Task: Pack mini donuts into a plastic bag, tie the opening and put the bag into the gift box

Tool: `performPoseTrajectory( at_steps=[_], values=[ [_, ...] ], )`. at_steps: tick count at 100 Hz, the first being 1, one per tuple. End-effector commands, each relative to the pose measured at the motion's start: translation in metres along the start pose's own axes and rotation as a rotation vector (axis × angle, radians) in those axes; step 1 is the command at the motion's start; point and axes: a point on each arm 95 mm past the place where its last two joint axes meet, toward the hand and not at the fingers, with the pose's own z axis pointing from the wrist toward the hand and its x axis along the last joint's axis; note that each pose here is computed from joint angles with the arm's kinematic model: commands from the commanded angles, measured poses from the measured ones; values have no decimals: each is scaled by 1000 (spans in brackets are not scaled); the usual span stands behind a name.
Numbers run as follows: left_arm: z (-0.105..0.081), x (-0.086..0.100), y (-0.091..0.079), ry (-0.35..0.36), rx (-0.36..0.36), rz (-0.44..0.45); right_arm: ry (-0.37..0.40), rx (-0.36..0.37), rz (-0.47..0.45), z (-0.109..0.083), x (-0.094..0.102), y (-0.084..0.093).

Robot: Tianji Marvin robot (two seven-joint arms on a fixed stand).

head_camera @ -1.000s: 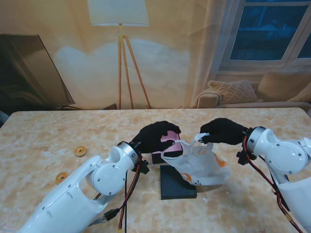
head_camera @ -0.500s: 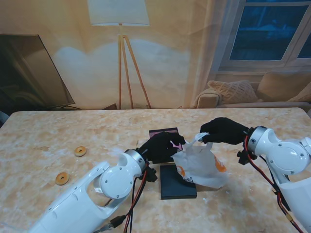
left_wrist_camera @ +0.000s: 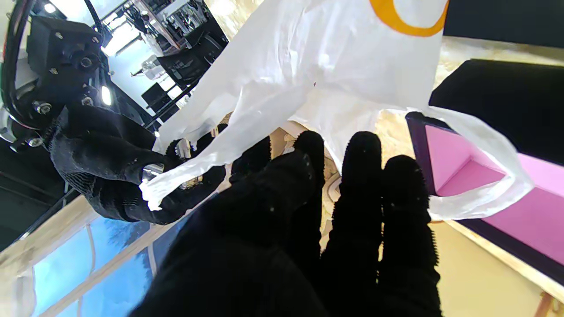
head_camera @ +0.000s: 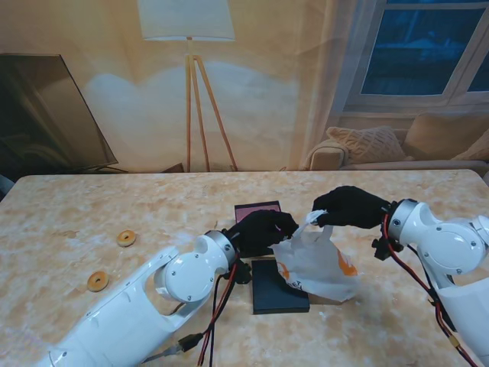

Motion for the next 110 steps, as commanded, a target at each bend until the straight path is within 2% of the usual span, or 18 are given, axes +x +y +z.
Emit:
performPoseTrajectory(
  at_steps=[1, 21, 45, 75, 96, 110],
  values=[
    [3, 2, -5, 29, -16, 9, 4, 17, 9, 1, 1, -4],
    [16, 1, 2, 71, -66, -37, 8, 13, 26, 3, 3, -4],
    [21, 2, 2, 94, -74, -55, 13, 15, 18, 1, 1, -2],
    [29, -3, 9, 64, -114, -71, 12, -2, 34, 2, 0, -1],
    [30, -3, 12, 30, -113, -129, 17, -3, 28, 1, 0, -1],
    [33, -3, 14, 14, -138, -147, 19, -5, 32, 2, 0, -1]
  ],
)
